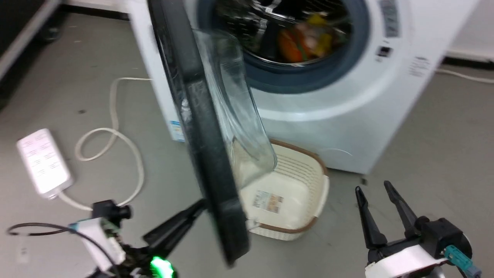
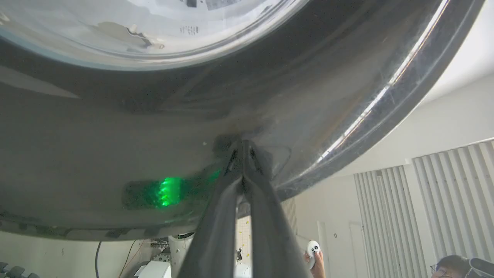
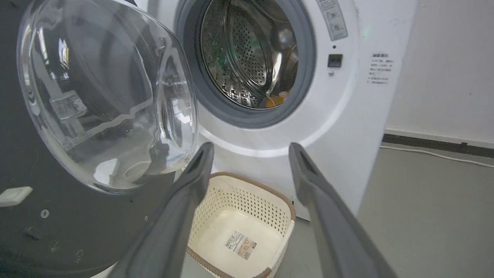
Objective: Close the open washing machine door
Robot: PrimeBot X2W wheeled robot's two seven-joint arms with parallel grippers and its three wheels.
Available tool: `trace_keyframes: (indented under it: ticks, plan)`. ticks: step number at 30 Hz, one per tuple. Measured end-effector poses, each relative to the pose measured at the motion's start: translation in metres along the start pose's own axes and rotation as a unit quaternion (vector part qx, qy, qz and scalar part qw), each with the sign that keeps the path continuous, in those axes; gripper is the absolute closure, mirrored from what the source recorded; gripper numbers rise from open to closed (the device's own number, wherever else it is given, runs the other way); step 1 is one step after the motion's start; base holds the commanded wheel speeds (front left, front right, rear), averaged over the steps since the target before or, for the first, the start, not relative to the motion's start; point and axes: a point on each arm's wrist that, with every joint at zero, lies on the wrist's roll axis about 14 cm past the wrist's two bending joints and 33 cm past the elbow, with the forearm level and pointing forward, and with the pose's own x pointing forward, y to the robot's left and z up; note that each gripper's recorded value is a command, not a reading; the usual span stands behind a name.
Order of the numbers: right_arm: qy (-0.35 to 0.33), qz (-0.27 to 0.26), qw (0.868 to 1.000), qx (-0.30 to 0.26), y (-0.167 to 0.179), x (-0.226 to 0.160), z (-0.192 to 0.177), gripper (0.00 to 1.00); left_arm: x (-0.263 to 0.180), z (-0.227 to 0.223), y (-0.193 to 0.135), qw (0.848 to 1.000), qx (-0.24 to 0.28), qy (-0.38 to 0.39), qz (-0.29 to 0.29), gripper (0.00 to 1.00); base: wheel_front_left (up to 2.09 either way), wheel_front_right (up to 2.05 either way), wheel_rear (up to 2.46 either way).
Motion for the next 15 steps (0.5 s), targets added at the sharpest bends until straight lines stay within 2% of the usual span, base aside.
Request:
trace_keyframes:
  ticks: [7, 15]
  plan:
    - [0.002, -0.077, 0.997, 0.000, -0.049, -0.020, 0.000, 0.00, 0.062, -0.023, 0.016, 0.997, -0.023, 0.068, -0.009, 1.00, 0.00, 0.00, 0.00]
    - [0.020, -0.177, 0.984, 0.005, -0.104, -0.056, -0.007, 0.00, 0.143, -0.047, 0.028, 0.988, -0.044, 0.148, -0.025, 1.00, 0.00, 0.00, 0.00]
